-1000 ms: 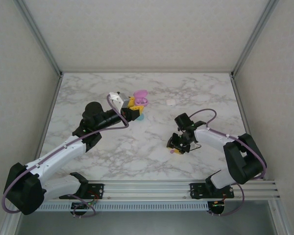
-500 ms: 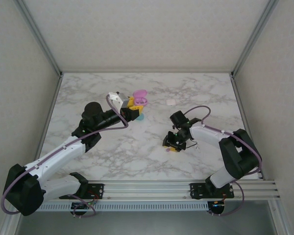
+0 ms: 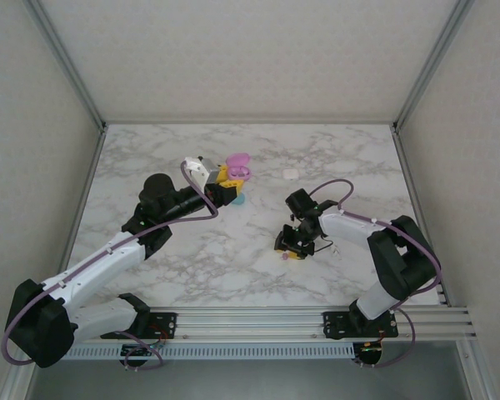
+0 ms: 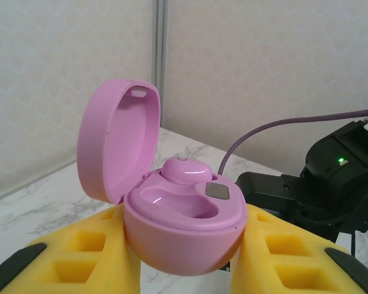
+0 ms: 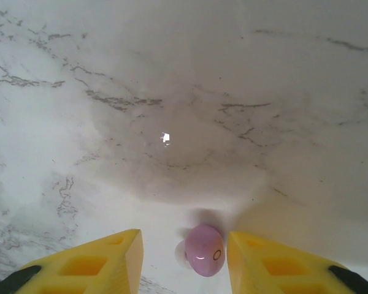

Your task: Insert wireless bluetooth earbuds into charging case

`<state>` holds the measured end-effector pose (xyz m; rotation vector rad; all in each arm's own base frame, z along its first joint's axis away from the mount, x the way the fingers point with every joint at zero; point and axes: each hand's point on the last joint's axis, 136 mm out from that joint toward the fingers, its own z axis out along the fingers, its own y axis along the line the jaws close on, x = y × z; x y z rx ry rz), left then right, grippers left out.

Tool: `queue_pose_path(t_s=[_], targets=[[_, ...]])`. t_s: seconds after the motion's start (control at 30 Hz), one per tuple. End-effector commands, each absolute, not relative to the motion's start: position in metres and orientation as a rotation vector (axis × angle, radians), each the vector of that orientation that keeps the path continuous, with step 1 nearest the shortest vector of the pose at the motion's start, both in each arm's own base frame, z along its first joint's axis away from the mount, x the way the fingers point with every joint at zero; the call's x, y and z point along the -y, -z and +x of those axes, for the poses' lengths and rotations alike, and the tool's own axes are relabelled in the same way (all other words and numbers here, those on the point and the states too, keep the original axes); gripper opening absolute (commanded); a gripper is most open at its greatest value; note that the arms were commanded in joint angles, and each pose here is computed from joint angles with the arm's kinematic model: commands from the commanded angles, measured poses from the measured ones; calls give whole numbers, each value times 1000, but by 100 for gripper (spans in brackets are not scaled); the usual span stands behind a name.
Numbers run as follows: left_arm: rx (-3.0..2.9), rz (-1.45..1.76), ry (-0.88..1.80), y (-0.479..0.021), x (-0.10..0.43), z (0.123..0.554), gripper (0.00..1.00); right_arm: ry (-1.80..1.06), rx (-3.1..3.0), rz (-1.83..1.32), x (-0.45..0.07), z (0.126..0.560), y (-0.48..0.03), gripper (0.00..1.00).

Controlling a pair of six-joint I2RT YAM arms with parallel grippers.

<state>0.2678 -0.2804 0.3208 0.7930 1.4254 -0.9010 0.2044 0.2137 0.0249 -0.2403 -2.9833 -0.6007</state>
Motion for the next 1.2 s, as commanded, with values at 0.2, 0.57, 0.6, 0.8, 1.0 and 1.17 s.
queue_pose_path(t_s=[0.2,0.57,0.6,0.8,1.0,1.17], targets=[[-1373,790,886,-337,278,262,25,572,2960,-207,-223,200,-21,39],[-1371,790,883,-339,277,262,25,651,2973,-182,-237,209,-33,35],[-1371,791,883,-339,277,262,25,651,2976,-176,-238,210,-34,35],[-1371,790,884,-339,277,261,25,637,2985,-167,-238,212,-33,34],[-1371,788,881,-339,277,262,25,614,2993,-157,-240,215,-32,35],[-1370,786,877,-340,276,262,25,528,3023,-149,-236,220,-33,37]])
